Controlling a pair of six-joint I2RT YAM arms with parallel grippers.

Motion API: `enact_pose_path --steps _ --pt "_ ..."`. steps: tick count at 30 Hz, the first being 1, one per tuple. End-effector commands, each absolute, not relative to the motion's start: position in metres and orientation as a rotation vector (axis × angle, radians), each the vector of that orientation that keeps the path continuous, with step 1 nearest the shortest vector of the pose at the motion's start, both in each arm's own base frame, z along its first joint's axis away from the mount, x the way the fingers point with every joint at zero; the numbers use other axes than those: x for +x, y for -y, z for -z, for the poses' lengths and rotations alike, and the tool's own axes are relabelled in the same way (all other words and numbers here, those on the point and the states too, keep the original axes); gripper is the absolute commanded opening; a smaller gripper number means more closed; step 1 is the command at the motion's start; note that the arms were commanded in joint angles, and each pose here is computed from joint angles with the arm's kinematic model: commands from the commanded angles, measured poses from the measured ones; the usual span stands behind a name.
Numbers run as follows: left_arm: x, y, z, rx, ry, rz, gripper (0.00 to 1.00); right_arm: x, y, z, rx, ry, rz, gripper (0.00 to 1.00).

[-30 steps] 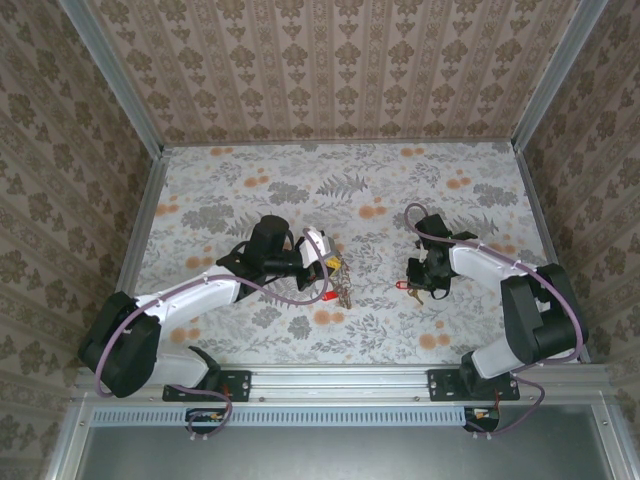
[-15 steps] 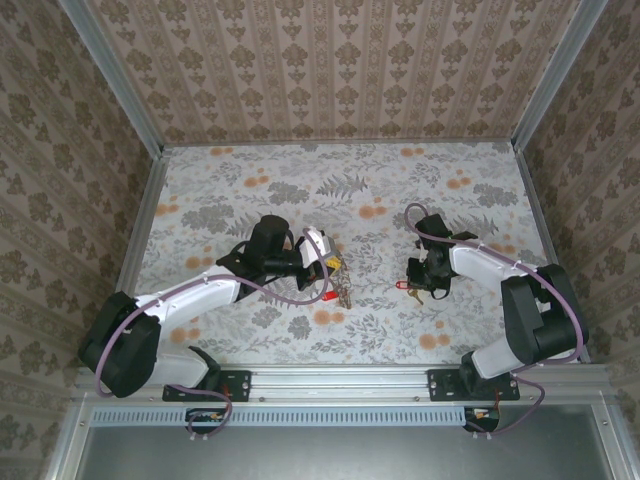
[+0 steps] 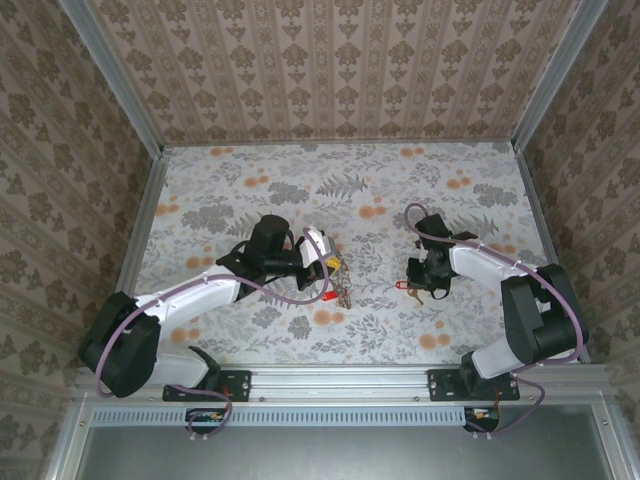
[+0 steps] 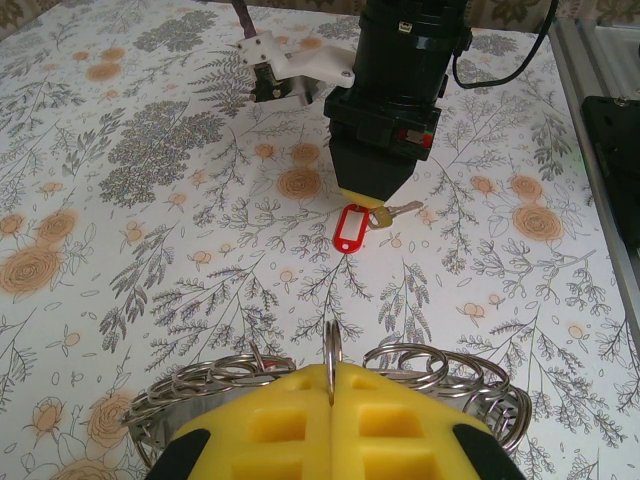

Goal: Put the keys on the keyring

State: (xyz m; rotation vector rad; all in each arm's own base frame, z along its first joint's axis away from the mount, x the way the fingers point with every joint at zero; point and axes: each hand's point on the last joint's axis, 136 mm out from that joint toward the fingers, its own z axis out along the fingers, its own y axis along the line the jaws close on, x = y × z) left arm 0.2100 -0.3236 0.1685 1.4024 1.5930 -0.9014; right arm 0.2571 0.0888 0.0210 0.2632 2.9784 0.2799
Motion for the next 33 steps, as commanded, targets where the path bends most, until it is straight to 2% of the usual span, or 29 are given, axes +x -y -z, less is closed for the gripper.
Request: enact_pose_path --steps 1,15,23,26,33 --pt "0.213 0.330 -0.189 1.389 -1.540 0.919 0.00 0.261 -0.088 -0.022 0.255 -2.979 -0.271 0.14" --pt "0.212 0.330 -0.188 1.389 -1.546 0.920 0.00 0.263 -0.086 -0.025 0.259 -2.965 -0.258 0.13" --pt "0.213 0.330 -0.189 1.390 -1.543 0.919 0.00 0.263 -0.087 -0.030 0.208 -2.938 -0.266 0.07" --pt "0.213 0.330 -0.188 1.391 -1.541 0.918 0.00 0.267 -0.090 -0.042 0.131 -2.879 -0.285 0.05" --pt "0.213 0.330 -0.189 1.388 -1.536 0.919 0.00 0.276 -0.125 -0.106 -0.136 -2.569 -0.520 0.02"
